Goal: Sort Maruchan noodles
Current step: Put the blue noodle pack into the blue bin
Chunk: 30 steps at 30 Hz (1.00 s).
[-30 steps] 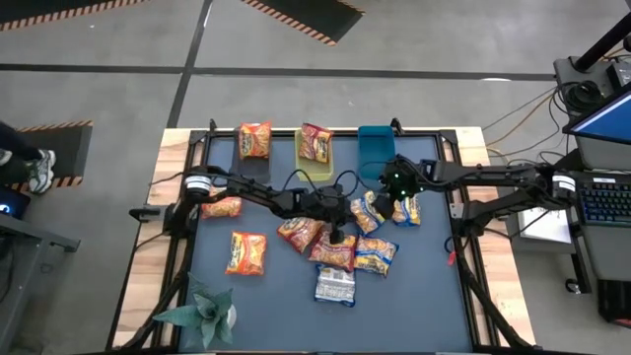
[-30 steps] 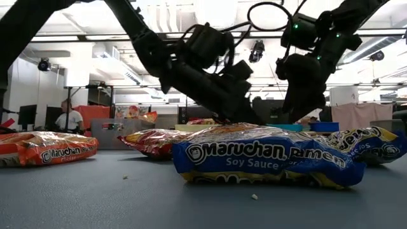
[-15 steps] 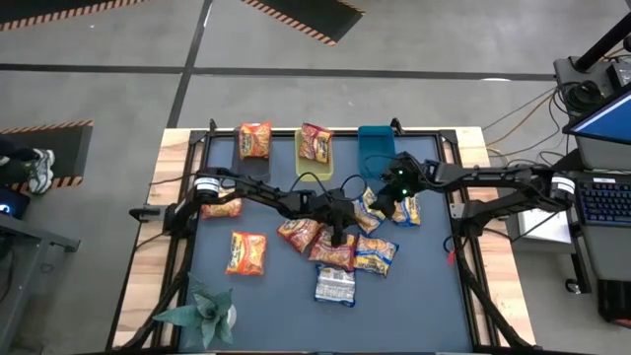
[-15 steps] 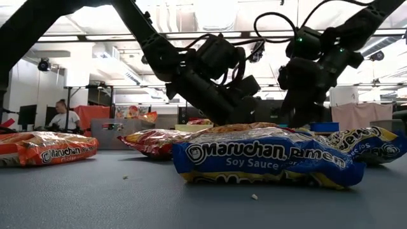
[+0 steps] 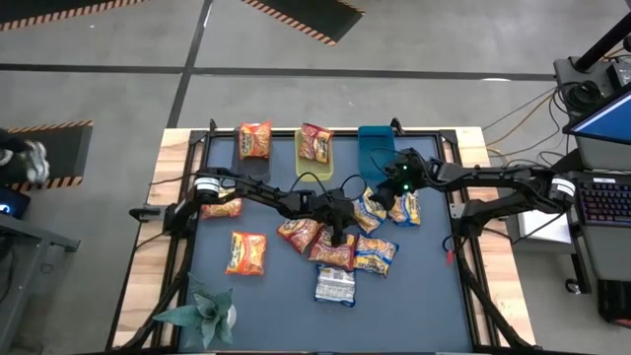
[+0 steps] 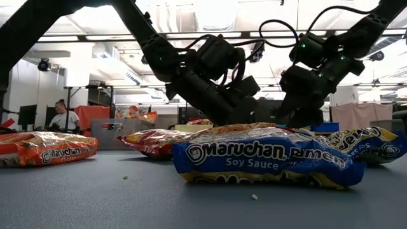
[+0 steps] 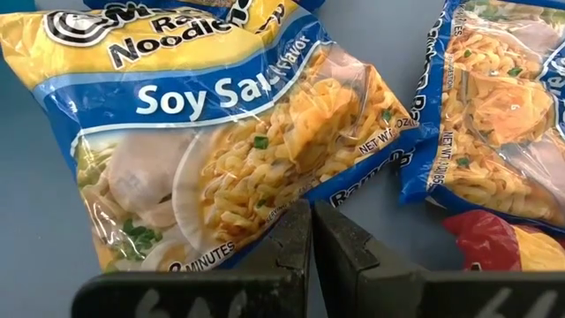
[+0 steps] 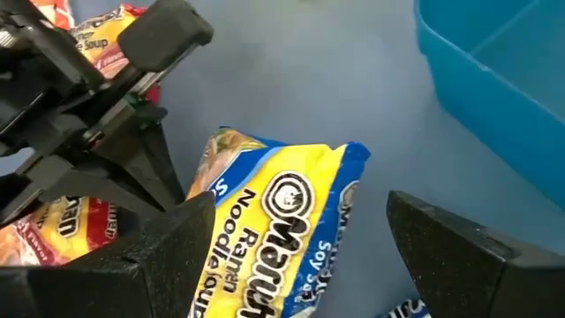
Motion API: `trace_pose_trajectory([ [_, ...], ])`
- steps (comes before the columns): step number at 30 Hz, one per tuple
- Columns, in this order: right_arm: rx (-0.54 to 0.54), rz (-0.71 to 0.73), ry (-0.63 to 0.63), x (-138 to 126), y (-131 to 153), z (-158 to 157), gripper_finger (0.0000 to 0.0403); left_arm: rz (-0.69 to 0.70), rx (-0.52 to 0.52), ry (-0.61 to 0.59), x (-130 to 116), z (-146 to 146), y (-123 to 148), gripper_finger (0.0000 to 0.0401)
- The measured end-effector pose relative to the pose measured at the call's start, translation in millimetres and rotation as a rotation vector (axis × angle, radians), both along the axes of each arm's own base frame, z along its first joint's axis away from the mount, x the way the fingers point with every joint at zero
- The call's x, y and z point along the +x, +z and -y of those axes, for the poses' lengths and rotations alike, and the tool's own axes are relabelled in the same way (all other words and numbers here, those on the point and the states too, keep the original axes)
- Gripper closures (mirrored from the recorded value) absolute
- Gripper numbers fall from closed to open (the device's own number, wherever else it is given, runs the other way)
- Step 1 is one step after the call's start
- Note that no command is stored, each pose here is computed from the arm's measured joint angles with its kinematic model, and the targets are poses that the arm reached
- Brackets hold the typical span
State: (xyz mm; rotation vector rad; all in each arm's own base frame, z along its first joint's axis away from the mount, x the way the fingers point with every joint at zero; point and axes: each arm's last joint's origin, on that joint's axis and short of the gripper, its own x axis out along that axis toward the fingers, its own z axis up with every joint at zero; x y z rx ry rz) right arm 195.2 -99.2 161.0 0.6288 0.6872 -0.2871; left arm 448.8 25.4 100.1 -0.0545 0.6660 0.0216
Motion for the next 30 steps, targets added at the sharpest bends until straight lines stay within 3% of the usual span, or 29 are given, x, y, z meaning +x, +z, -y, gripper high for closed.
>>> trace_pose_trajectory([
  [10, 0.020, 0.030, -0.024, 4, -24, 0, 0.0098, 0.001, 0.001, 0.000, 0, 0, -1, 0.0401],
  [17, 0.068, 0.161, 0.099, 22, -32, 3, 0.0102, 0.001, 0.001, 0.000, 0, 0, -1, 0.0401],
  [30, 0.155, 0.110, 0.107, 28, -47, 5, 0.0111, 0.001, 0.004, -0.001, 0, 0, -1, 0.0401],
])
